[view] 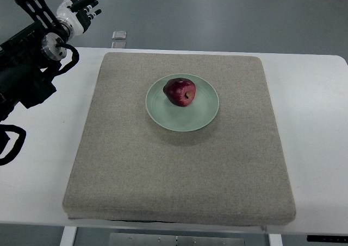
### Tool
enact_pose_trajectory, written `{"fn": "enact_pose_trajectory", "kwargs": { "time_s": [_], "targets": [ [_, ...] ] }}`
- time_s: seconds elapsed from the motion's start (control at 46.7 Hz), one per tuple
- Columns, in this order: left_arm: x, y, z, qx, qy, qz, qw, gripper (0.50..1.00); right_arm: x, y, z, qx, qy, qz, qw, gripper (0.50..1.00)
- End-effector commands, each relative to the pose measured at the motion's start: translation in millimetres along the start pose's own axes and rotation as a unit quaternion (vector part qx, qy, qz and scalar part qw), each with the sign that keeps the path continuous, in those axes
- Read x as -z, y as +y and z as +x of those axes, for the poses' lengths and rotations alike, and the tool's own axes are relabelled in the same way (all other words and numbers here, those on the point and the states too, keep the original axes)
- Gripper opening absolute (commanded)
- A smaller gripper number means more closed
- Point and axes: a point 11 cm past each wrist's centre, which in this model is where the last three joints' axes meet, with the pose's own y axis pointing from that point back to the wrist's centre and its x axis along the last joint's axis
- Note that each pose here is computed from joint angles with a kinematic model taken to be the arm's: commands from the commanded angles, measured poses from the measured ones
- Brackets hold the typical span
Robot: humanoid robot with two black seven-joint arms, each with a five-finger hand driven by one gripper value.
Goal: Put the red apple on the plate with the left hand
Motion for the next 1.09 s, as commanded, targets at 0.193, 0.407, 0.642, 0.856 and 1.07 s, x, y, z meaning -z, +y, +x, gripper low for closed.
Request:
{"fn": "enact_pose_trajectory", "kwargs": {
  "time_s": [0.193, 0.407, 0.642, 0.856, 1.07],
  "targets": [
    [16.7, 5.4, 12.4, 0.061, 0.105, -0.022, 0.992, 0.992, 0.1, 0.0, -0.1, 0.0, 0.0, 0.0, 1.0, 0.93],
    [22.3, 8.3, 16.9, 0.072, 0.126, -0.04, 0.989, 0.992, 0.1, 0.0, 0.1, -0.001, 0.0, 0.0, 1.0, 0.93],
    [37.7, 9.3, 14.3, 0.069, 0.13, -0.033, 0.989, 0.992, 0.1, 0.0, -0.1, 0.0, 0.0, 0.0, 1.0, 0.93],
    [38.6, 9.7, 16.1, 0.068, 0.128, -0.032, 0.989, 0.992, 0.1, 0.0, -0.1, 0.0, 0.0, 0.0, 1.0, 0.93],
    [39.6, 9.8, 15.8, 0.069, 0.125, -0.03, 0.989, 0.992, 0.1, 0.0, 0.1, -0.001, 0.0, 0.0, 1.0, 0.932]
  ]
}}
